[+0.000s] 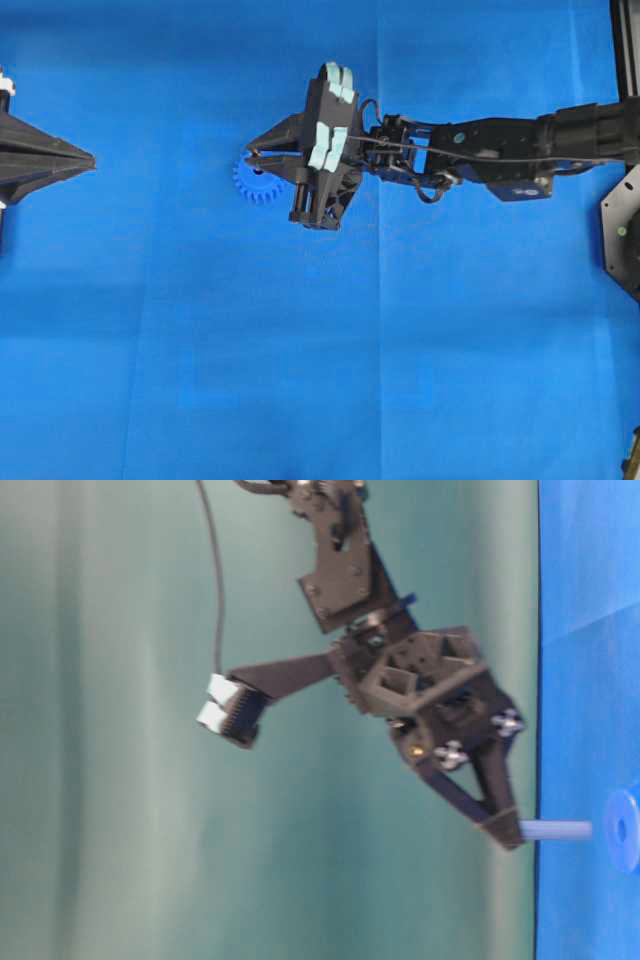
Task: Insert the shaft placed at a random location into the center hole of the small gear at another random location.
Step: 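Lift the shaft and carry it left over the blue gear, then align the shaft over the gear's center hole and lower it in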
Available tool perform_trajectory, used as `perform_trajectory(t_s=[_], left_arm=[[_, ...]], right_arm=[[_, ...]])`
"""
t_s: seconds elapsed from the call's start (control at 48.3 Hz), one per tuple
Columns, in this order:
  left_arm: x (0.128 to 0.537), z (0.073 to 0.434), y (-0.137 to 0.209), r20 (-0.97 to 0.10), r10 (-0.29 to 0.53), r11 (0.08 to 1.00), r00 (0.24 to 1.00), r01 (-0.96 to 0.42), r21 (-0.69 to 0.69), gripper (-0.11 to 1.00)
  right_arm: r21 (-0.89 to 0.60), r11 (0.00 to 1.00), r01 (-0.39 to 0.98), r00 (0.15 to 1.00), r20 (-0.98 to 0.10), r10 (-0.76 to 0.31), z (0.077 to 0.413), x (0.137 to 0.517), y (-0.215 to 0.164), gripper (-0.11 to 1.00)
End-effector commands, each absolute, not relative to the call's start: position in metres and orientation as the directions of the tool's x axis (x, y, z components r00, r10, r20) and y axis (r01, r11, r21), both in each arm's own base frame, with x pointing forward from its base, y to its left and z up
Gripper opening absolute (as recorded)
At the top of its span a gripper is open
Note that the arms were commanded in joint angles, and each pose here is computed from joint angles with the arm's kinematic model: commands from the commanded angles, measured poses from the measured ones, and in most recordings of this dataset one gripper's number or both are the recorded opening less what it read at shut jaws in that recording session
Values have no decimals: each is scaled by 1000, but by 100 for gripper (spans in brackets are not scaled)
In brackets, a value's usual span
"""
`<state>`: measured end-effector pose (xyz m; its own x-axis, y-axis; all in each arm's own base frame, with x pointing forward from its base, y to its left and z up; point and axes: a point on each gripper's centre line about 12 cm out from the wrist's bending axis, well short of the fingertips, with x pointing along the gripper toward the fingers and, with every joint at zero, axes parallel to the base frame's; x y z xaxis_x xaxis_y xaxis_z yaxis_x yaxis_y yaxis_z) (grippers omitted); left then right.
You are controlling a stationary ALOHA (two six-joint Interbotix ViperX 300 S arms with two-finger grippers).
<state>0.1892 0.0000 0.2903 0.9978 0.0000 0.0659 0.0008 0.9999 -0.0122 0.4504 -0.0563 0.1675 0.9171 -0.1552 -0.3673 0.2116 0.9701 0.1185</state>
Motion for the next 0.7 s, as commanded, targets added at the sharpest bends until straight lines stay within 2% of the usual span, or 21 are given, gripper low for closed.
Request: perform_trajectory(t_s=[0.0, 0.207, 0.683], left_arm=[[190, 295, 0, 78, 1, 1000, 997, 0, -11, 0], [190, 295, 0, 80, 1, 1000, 997, 0, -12, 0], [189, 296, 0, 83, 1, 1000, 997, 0, -11, 0]], right_arm=[[122, 970, 212, 932, -323, -163, 178, 457, -58, 3], [123, 966, 227, 925, -336, -174, 162, 458, -62, 3], [121, 966, 227, 923, -345, -173, 157, 457, -62, 3]])
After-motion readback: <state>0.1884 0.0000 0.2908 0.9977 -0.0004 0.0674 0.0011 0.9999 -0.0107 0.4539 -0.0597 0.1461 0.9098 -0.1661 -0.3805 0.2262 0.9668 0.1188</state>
